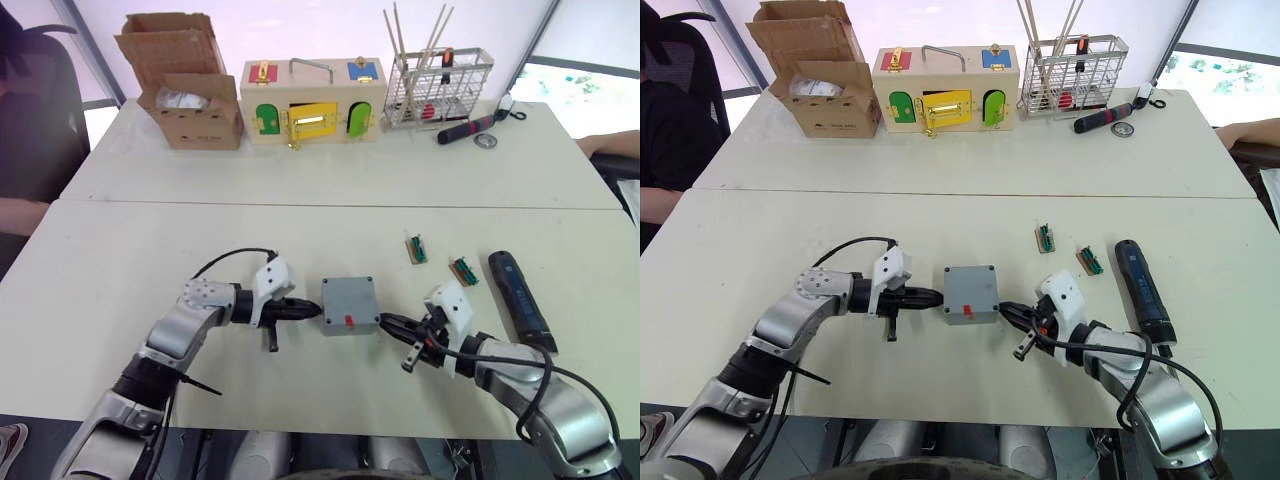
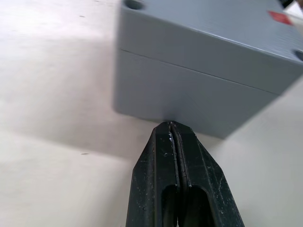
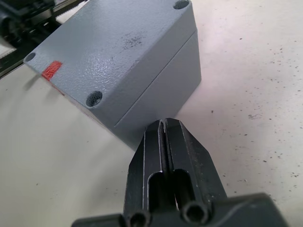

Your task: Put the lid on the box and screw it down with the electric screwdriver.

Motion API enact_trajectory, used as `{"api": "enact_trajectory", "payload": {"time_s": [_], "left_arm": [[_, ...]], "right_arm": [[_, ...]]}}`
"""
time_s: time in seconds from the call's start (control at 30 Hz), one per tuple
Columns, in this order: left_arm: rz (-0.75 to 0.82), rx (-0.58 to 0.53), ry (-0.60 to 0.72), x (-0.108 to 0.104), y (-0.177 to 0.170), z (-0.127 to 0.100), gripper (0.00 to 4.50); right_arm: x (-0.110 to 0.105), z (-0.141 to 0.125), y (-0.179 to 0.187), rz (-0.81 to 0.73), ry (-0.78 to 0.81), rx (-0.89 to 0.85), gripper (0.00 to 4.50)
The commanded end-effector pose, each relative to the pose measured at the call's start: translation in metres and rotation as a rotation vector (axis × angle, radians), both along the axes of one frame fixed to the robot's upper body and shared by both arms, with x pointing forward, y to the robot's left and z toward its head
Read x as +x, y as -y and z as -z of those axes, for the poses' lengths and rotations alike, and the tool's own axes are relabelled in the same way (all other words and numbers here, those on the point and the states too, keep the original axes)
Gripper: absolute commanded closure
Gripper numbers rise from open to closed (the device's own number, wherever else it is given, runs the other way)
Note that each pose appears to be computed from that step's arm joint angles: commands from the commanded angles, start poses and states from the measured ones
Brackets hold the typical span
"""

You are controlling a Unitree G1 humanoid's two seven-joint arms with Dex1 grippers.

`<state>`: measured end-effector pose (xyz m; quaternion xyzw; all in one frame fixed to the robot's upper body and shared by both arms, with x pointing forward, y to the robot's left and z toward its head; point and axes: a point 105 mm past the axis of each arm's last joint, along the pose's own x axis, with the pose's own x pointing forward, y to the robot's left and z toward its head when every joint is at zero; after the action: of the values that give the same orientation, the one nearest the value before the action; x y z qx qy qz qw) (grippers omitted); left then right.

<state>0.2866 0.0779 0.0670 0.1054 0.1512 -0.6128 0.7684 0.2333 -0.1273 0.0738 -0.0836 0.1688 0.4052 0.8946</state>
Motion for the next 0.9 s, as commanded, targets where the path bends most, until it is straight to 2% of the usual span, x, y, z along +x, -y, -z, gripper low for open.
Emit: {"api": "enact_trajectory", "payload": {"time_s": [0.03, 0.13, 0.27, 0.4, 0.5, 0.6, 0.77, 0.9], "left_arm": [[-0.024, -0.007, 0.036, 0.006, -0.002, -0.006, 4.5], [-0.051, -0.018, 0.044, 0.012, -0.008, -0.012, 4.5], [-0.105, -0.024, 0.089, 0.022, -0.026, -0.032, 4.5], [-0.081, -0.18, 0.167, 0.016, -0.021, -0.101, 4.5], [-0.019, -0.252, 0.151, -0.004, -0.003, -0.123, 4.5], [0.056, -0.25, 0.13, -0.025, 0.012, -0.124, 4.5], [0.144, -0.164, 0.116, -0.042, 0.024, -0.1, 4.5], [0.181, -0.114, 0.125, -0.044, 0.032, -0.085, 4.5]], "right_arm": [[-0.005, -0.011, -0.01, -0.046, 0.035, 0.029, 4.48], [-0.005, -0.01, -0.006, -0.024, 0.036, 0.018, 4.48], [-0.001, -0.011, 0.015, 0.061, 0.044, -0.004, 4.48], [0.002, -0.034, 0.046, 0.177, 0.013, 0.139, 4.48], [0.0, -0.048, 0.059, 0.243, 0.038, 0.181, 4.48], [-0.001, -0.057, 0.077, 0.343, 0.103, 0.143, 3.68], [-0.002, -0.057, 0.096, 0.461, 0.147, 0.069, 1.26], [0.007, -0.053, 0.119, 0.563, 0.175, 0.004, 0.23]]}}
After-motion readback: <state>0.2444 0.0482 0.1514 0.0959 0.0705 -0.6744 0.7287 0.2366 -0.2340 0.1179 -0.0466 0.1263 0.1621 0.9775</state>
